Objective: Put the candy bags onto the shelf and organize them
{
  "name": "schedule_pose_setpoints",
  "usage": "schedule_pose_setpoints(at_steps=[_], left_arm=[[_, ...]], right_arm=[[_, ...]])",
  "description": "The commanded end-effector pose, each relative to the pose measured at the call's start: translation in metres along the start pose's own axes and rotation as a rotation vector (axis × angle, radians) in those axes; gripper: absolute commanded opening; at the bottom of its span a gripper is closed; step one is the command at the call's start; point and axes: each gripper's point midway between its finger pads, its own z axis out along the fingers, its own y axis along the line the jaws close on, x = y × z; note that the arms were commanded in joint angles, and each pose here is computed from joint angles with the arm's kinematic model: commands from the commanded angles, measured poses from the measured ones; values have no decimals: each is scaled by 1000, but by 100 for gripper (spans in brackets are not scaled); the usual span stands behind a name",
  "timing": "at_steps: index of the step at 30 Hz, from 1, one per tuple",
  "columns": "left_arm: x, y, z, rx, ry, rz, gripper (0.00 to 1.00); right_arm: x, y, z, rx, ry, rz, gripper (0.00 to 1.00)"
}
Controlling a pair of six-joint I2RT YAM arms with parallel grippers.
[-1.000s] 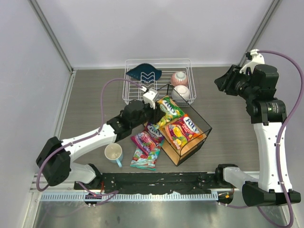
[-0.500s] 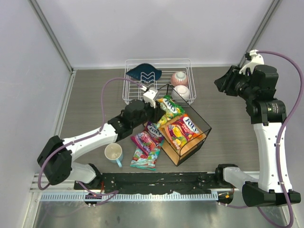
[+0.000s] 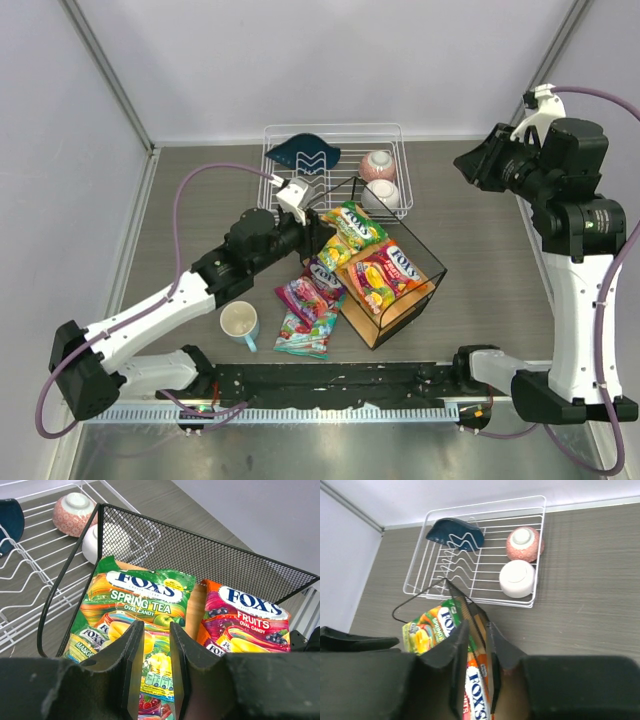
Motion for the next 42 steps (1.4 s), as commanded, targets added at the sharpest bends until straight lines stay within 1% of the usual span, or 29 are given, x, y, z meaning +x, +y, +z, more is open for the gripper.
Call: schedule_pose_setpoints(at_steps=[1, 3, 4, 7, 9, 10, 12, 13, 15, 19, 21, 24, 25, 28, 33, 37, 38, 41, 42], left_arm=[[-4, 3, -4, -23, 0, 13, 31], [3, 8, -4, -44, 12, 12, 31], [6, 12, -3, -60, 13, 10, 31], [12, 14, -4, -65, 19, 5, 31], [16, 14, -6, -64, 27, -3, 31], [15, 13, -7, -62, 21, -6, 31], [17, 14, -8, -62, 24, -11, 31], [18, 13, -9, -60, 23, -12, 31], [17, 12, -10, -53, 20, -16, 31], [18, 11, -12, -49, 25, -19, 31], [17, 11, -14, -47, 24, -17, 31], [16, 10, -16, -44, 17, -17, 31], [17, 10, -17, -43, 20, -19, 31], [15, 9, -18, -40, 13, -17, 31], [17, 8, -20, -30, 14, -22, 31], [16, 4, -19, -11, 14, -32, 31], [14, 3, -19, -10, 10, -41, 31], [5, -12, -18, 62, 2, -52, 31], [3, -21, -18, 105, 3, -65, 31]], right_arm=[[2, 19, -10, -47, 66, 0, 17], [5, 24, -12, -50, 89, -7, 12], [6, 26, -12, -49, 96, -4, 7], [16, 32, -7, -52, 135, -13, 1], [21, 31, -6, -22, 164, -14, 1], [23, 40, -7, -37, 180, -26, 1], [39, 36, 1, 27, 266, -29, 1], [36, 39, -1, 38, 269, -37, 1], [55, 49, 3, 51, 362, -42, 1], [60, 60, -2, 88, 386, -52, 1], [72, 62, -7, 115, 438, -61, 1], [86, 65, -12, 117, 466, -54, 1], [96, 63, -11, 143, 494, -32, 1], [111, 63, -13, 173, 524, -13, 1], [118, 53, -18, 244, 502, 11, 1], [131, 41, -28, 282, 513, 34, 1], [129, 38, -33, 282, 494, 42, 1], [122, 25, -37, 341, 419, 64, 1], [110, 28, -40, 305, 348, 96, 1]])
